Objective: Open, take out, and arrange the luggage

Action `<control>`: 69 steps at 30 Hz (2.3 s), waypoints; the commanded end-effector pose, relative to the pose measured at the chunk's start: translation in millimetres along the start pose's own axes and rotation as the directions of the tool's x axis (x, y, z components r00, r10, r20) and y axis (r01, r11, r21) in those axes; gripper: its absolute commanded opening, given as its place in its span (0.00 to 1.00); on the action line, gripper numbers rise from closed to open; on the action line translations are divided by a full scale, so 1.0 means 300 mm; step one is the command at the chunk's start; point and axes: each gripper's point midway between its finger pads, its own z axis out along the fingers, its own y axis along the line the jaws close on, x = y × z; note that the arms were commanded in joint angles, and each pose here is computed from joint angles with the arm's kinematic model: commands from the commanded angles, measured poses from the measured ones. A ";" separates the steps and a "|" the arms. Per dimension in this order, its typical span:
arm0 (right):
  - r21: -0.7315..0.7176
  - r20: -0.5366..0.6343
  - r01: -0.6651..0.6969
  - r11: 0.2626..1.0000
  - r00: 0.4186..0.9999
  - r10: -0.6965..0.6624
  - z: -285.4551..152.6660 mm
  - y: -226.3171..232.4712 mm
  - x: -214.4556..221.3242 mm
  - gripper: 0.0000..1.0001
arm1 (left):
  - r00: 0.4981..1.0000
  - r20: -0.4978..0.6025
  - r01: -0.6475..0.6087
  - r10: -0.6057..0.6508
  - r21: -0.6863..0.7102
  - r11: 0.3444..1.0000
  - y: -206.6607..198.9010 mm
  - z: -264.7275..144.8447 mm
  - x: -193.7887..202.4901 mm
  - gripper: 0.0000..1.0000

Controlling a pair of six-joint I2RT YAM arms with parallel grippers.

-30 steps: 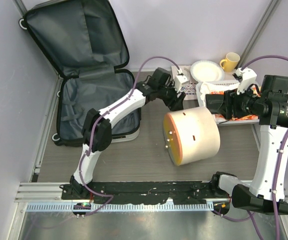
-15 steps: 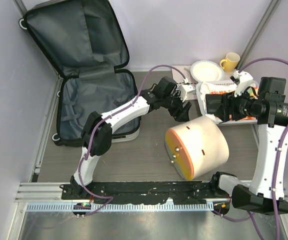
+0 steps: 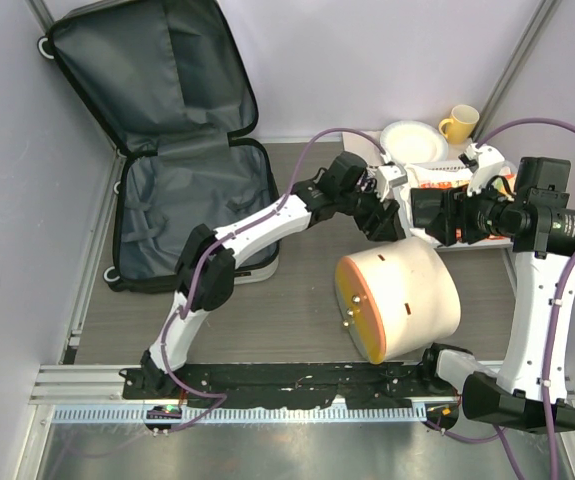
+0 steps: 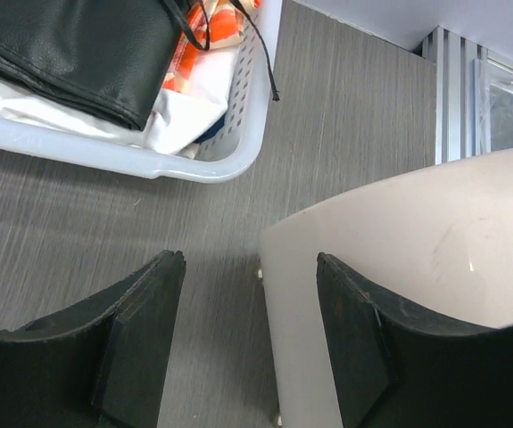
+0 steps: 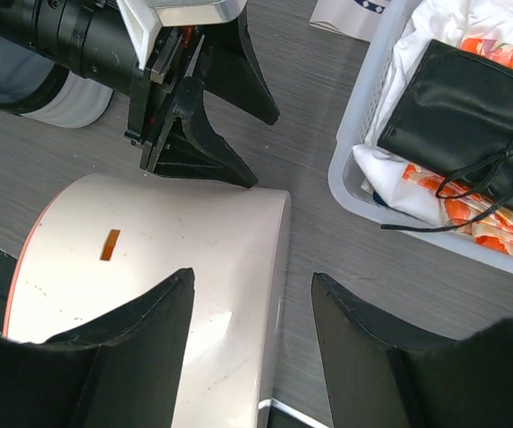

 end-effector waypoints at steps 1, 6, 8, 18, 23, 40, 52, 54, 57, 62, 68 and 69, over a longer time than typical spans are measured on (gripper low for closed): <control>-0.036 0.045 0.008 0.999 0.999 -0.006 -0.001 0.024 -0.031 0.61 | 0.998 0.016 0.066 -0.067 0.031 0.997 -0.060 -0.034 -0.047 0.67; -0.068 0.037 0.021 0.997 0.999 -0.018 0.009 0.036 -0.021 0.61 | 0.961 0.220 0.211 -0.169 -0.187 0.959 0.167 -0.382 -0.130 0.67; -0.073 0.033 0.020 0.997 0.999 -0.017 0.016 0.034 -0.016 0.61 | 0.971 0.204 0.170 -0.121 -0.243 0.955 0.146 -0.504 -0.072 0.68; -0.045 0.036 -0.008 0.999 0.999 0.009 0.036 0.010 -0.022 0.62 | 0.985 -0.133 0.087 -0.110 -0.165 0.982 -0.051 -0.524 0.379 0.54; -0.016 0.043 -0.002 1.000 0.999 0.003 0.016 0.000 -0.041 0.61 | 0.988 -0.134 0.065 -0.074 -0.071 0.995 -0.111 -0.377 0.344 0.52; -0.001 0.030 -0.012 1.000 0.999 0.012 -0.002 0.012 -0.010 0.62 | 0.961 0.156 0.229 -0.228 0.010 0.973 -0.108 0.047 0.061 0.60; -0.033 -0.006 -0.013 0.999 1.000 0.013 0.000 0.030 0.018 0.61 | 0.992 0.106 0.069 -0.074 0.049 0.996 -0.193 -0.153 0.195 0.59; -0.039 -0.006 -0.013 0.999 1.000 0.013 0.002 0.035 0.022 0.62 | 0.997 0.064 0.045 -0.049 0.057 0.997 -0.211 -0.166 0.271 0.58; -0.042 -0.008 -0.030 0.999 1.000 0.030 0.011 0.034 0.024 0.62 | 0.999 0.049 -0.019 0.015 0.092 0.996 -0.259 -0.153 0.307 0.56; -0.013 0.022 -0.062 0.998 0.998 0.062 0.007 0.022 -0.009 0.62 | 0.990 0.125 -0.085 0.065 0.170 0.982 -0.390 -0.068 0.288 0.55; 0.043 0.077 -0.123 0.991 0.990 0.119 -0.004 0.001 -0.054 0.61 | 0.959 0.279 -0.092 0.049 0.145 0.985 -0.464 0.065 0.175 0.55; 0.042 0.085 -0.133 0.990 0.988 0.129 -0.010 0.005 -0.061 0.61 | 0.967 0.254 -0.028 -0.014 0.161 0.987 -0.458 0.113 0.206 0.55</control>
